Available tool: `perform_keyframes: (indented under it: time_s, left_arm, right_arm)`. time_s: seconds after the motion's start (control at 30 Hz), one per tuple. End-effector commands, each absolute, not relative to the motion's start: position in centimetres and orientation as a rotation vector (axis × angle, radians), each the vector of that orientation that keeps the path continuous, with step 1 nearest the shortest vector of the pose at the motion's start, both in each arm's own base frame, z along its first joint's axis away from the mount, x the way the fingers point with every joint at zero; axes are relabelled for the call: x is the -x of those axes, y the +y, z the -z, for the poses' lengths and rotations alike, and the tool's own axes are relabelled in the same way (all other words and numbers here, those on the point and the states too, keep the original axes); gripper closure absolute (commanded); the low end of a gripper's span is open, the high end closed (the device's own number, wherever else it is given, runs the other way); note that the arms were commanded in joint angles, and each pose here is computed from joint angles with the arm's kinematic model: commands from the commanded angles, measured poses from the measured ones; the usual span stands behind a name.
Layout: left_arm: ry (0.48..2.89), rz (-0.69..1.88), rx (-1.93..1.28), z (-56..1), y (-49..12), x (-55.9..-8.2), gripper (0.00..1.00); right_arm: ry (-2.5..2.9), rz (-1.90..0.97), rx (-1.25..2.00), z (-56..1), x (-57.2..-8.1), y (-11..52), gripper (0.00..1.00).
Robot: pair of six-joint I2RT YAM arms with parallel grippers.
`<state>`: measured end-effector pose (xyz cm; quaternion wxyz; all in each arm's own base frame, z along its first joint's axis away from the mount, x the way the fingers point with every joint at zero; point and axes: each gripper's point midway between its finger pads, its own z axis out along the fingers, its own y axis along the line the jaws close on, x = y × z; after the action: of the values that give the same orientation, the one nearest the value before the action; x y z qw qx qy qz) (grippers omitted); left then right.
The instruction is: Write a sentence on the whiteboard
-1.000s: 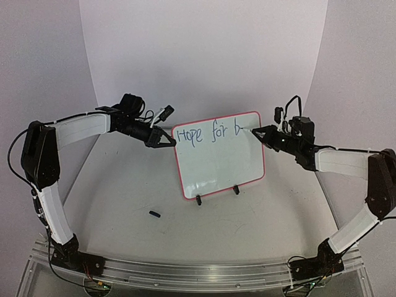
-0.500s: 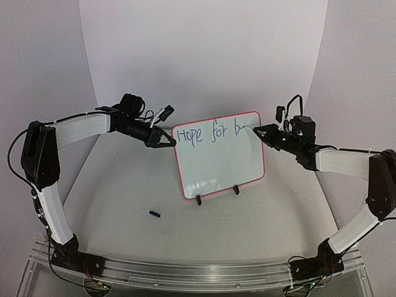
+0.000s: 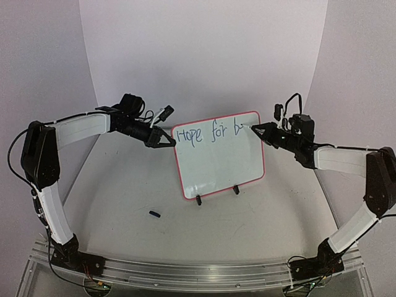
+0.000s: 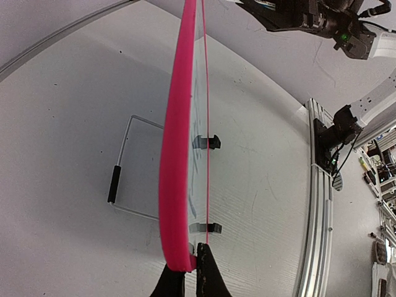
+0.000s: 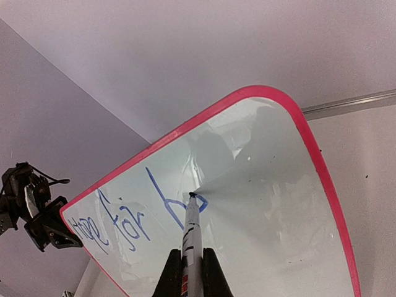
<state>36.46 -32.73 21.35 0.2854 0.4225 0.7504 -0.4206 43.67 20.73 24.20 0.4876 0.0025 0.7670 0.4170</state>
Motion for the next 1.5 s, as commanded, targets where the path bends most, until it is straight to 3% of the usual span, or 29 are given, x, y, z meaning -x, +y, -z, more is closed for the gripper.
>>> perform_keyframes:
  time_s: [0.0, 0.5, 1.47]
  left_arm:
    - [2.122, 1.078, -1.224, -17.6, -32.8, -34.2, 1.0]
    - [2.12, 1.081, -1.229, -17.7, -32.9, -34.1, 1.0]
    - [2.13, 1.063, -1.232, -17.4, -32.8, -34.1, 1.0]
  right_arm:
    - [1.85, -1.023, -0.001, -24.4, -43.9, 20.8, 1.0]
    - [1.909, -1.006, -0.04, -22.1, -42.4, 20.0, 1.0]
    - [1.841, -0.945, 0.04, -26.7, -40.9, 19.3, 1.0]
